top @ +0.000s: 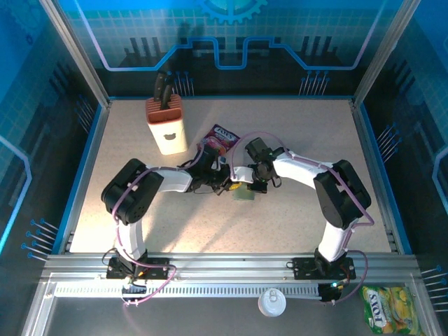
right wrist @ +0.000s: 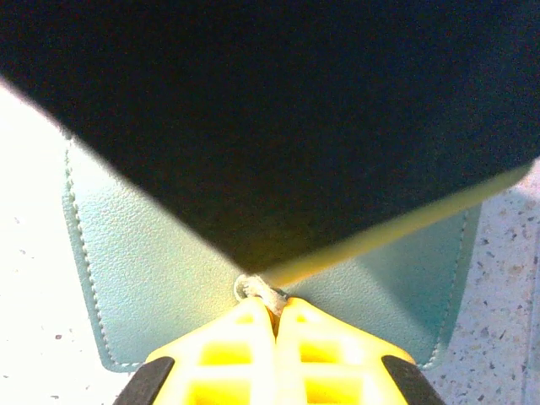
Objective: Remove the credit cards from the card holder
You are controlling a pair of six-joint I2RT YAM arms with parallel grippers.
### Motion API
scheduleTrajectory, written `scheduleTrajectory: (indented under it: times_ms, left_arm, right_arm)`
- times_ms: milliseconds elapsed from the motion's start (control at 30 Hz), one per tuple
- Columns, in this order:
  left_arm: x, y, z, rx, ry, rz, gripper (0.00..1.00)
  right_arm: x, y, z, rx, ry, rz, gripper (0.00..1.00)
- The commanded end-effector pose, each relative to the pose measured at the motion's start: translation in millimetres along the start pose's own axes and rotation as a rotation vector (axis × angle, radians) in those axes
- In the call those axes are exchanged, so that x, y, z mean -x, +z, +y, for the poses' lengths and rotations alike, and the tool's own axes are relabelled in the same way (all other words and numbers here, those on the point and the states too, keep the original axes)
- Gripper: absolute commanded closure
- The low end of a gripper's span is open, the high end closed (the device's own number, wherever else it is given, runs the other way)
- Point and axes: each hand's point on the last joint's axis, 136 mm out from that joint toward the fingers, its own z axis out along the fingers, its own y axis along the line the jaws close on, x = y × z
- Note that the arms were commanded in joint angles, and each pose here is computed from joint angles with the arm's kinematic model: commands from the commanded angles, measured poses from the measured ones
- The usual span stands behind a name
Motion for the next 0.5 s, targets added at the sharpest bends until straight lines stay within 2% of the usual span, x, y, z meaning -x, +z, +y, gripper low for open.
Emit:
scheduleTrajectory:
  times_ms: [0, 467]
  left_arm:
    - [-6.5, 17.6, 35.2, 0.095, -0.078, 0.006, 0.95]
    - [-7.1, 16.4, 97.6, 0.218, -0.184, 0.011, 0.96]
  right_arm:
    - [16.2, 6.2, 29.8, 0.096, -0.061, -0.078, 1.0]
    - [24.8, -3.8, 37.1, 0.041, -0.079, -0.131, 1.0]
